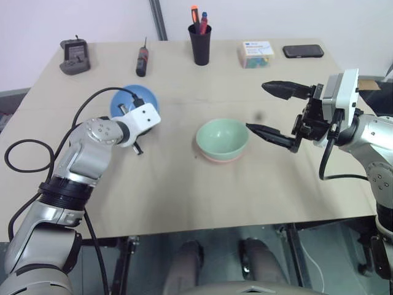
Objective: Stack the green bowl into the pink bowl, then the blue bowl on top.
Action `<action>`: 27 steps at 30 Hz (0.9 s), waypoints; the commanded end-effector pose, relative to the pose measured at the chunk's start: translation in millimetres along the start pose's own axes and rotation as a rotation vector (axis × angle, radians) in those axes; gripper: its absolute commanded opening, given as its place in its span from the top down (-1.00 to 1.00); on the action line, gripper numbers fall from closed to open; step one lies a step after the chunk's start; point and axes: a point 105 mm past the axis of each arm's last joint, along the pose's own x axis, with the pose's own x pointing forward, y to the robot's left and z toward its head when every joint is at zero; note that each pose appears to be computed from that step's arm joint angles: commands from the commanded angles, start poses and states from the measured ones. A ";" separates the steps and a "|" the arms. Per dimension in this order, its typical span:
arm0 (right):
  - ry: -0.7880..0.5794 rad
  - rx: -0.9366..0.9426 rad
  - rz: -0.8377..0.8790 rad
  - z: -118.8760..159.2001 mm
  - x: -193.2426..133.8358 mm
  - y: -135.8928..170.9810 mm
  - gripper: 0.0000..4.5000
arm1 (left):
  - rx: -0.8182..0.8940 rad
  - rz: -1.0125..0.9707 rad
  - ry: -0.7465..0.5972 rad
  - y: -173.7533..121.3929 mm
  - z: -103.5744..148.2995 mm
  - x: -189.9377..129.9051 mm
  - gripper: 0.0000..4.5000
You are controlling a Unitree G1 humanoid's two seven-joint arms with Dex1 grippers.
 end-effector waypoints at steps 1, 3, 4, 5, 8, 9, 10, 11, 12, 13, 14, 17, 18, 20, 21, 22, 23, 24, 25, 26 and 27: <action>-0.029 -0.041 -0.014 13.6 -4.7 -0.7 -0.95 | 0.022 0.034 -0.067 12.3 18.5 -11.1 0.99; -0.030 -0.039 -0.014 13.4 -4.4 -0.9 -0.95 | 0.031 0.029 -0.072 11.7 19.6 -11.5 0.99; -0.030 -0.038 -0.014 13.2 -4.2 -1.0 -0.95 | 0.032 0.028 -0.072 11.5 19.6 -11.6 0.99; -0.029 -0.038 -0.014 12.9 -4.1 -1.2 -0.95 | 0.033 0.029 -0.069 11.6 18.8 -11.6 0.99; -0.027 -0.038 -0.015 12.3 -3.8 -1.3 -0.95 | 0.023 0.038 -0.053 13.5 15.4 -10.4 0.99; -0.026 -0.038 -0.016 12.2 -3.7 -1.3 -0.95 | 0.025 0.037 -0.052 13.3 15.2 -10.1 0.99; -0.026 -0.038 -0.017 12.0 -3.7 -1.3 -0.95 | 0.021 0.026 -0.050 11.9 14.7 -9.5 0.99; -0.025 -0.038 -0.018 12.0 -3.7 -1.5 -0.95 | 0.022 0.032 -0.056 12.6 15.6 -9.7 0.99; -0.024 -0.038 -0.020 11.9 -3.9 -1.7 -0.95 | 0.021 0.026 -0.065 12.0 17.3 -10.6 0.99; -0.022 -0.039 -0.025 11.7 -4.5 -2.2 -0.95 | 0.015 0.026 -0.086 13.3 22.0 -12.6 0.99; -0.020 -0.040 -0.028 11.5 -5.0 -2.6 -0.95 | 0.014 0.030 -0.103 14.8 26.0 -14.5 0.99; -0.012 -0.044 -0.039 10.2 -6.6 -3.8 -0.95 | 0.051 0.021 -0.124 15.0 33.5 -19.5 0.99; -0.010 -0.045 -0.042 9.7 -6.9 -4.1 -0.95 | 0.066 0.013 -0.129 13.8 35.7 -20.5 0.99; -0.006 -0.047 -0.049 9.1 -7.9 -4.8 -0.95 | 0.095 0.008 -0.141 12.6 40.3 -22.4 0.99; -0.006 -0.047 -0.054 9.1 -8.5 -5.2 -0.95 | 0.109 0.003 -0.158 11.7 45.1 -23.6 0.99; -0.005 -0.048 -0.059 9.2 -9.4 -5.5 -0.95 | 0.128 -0.003 -0.182 10.5 51.4 -25.5 0.99; -0.004 -0.050 -0.065 9.3 -10.3 -6.0 -0.95 | 0.149 -0.011 -0.212 8.8 58.9 -27.6 0.99; 0.000 -0.052 -0.077 9.6 -12.5 -7.2 -0.95 | 0.169 -0.028 -0.292 5.0 77.2 -32.7 0.99; 0.004 -0.053 -0.090 9.9 -15.1 -8.4 -0.95 | 0.196 -0.049 -0.376 -0.1 95.7 -39.0 0.99; 0.009 -0.056 -0.100 9.9 -17.3 -9.2 -0.95 | 0.218 -0.081 -0.446 -6.6 109.6 -44.8 0.99; 0.015 -0.058 -0.110 9.7 -19.3 -9.8 -0.95 | 0.238 -0.120 -0.510 -14.0 120.7 -50.8 0.99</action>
